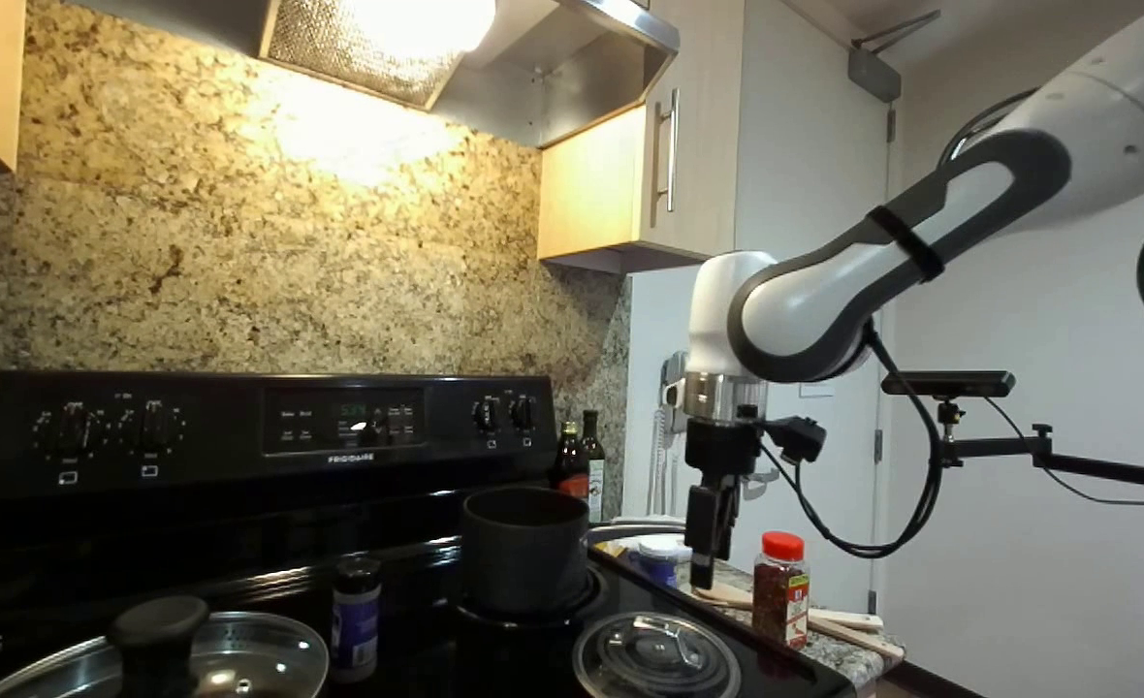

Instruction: Take the lid off the pot on the right and put it on the stove

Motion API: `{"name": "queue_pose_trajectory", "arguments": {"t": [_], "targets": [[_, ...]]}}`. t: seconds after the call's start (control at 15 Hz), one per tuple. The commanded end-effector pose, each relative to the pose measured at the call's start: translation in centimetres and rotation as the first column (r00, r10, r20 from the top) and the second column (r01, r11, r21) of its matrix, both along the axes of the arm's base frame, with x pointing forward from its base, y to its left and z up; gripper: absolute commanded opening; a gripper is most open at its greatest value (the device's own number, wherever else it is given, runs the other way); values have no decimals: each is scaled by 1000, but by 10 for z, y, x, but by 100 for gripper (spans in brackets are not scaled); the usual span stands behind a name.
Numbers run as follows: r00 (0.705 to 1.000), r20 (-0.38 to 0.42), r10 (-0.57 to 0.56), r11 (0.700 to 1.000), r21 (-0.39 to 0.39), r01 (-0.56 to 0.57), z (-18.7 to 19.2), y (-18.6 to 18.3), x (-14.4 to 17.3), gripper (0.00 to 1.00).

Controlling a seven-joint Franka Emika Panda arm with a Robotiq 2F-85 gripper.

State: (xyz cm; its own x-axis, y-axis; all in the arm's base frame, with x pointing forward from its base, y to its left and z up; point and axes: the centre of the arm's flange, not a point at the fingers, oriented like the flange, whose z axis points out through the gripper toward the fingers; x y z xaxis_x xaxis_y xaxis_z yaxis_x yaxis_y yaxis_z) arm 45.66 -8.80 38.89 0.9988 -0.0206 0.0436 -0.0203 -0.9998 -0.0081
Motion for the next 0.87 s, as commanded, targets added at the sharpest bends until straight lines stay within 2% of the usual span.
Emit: {"name": "queue_pose_trajectory", "arguments": {"t": [0.0,0.13,0.27,0.6,0.67,0.8], "targets": [[1000,-25,-13,999,43,14,40,9,-54,100],[999,-47,-11,995,98,15,58,8,-66,100],[998,-66,-22,994,108,29,73,9,-74,100],[994,-108,-1,993,115,14,94,10,-92,100],[996,-93,-15,995,98,24,83,7,-86,100],[996,-90,-16,995,99,25,85,7,-88,100]]}}
